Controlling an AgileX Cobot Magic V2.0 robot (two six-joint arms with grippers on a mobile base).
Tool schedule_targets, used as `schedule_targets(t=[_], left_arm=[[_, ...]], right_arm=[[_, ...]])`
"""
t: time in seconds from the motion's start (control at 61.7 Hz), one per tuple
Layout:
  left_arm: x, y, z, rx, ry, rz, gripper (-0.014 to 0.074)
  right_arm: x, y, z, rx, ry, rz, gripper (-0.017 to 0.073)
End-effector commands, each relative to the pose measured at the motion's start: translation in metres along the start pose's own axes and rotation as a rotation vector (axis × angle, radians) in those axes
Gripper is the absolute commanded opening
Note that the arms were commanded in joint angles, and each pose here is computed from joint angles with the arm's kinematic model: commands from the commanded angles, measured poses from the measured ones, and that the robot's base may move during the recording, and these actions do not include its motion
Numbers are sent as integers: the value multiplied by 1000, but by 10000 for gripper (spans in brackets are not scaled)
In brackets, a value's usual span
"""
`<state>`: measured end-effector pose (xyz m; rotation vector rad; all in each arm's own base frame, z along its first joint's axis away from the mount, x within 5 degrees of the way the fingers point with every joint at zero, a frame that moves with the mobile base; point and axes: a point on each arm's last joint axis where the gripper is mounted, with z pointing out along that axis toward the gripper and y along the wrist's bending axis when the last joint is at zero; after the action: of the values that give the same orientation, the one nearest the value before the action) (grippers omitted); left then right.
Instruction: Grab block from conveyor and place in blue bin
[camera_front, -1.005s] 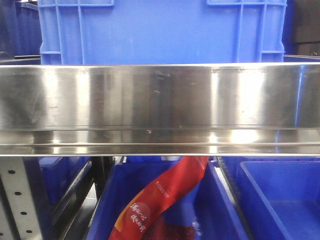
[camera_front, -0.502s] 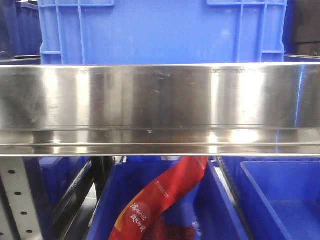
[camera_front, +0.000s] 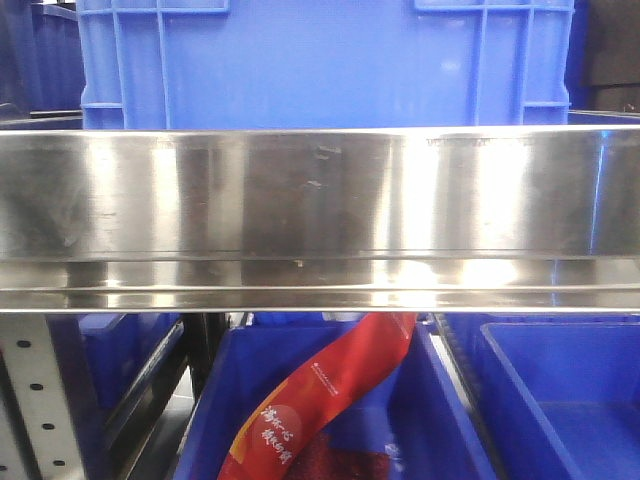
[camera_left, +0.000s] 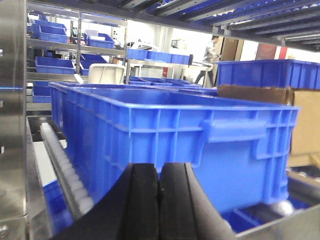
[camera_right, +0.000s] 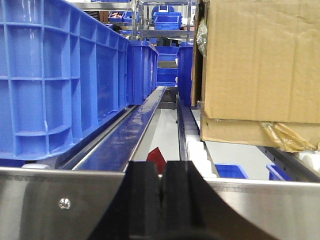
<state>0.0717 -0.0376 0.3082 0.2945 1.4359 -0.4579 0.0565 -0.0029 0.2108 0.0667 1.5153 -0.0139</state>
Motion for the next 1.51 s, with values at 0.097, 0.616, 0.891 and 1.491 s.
schedule_targets(t=[0.097,0.616,0.891,1.491], left_arm=[[18,10,-1,-105,36,8,-111],[71,30,-39,-445,-18,127,-111],[87,33,-42,-480,-10,102,-111],[87,33,-42,-479,-9,102,-111]], right_arm=[[-1,0,0,4,-23,-7,-162],[-1,0,0,4,-23,-7,-162],[-1,0,0,4,-23,-7,-162],[-1,0,0,4,-23,-7,-162]])
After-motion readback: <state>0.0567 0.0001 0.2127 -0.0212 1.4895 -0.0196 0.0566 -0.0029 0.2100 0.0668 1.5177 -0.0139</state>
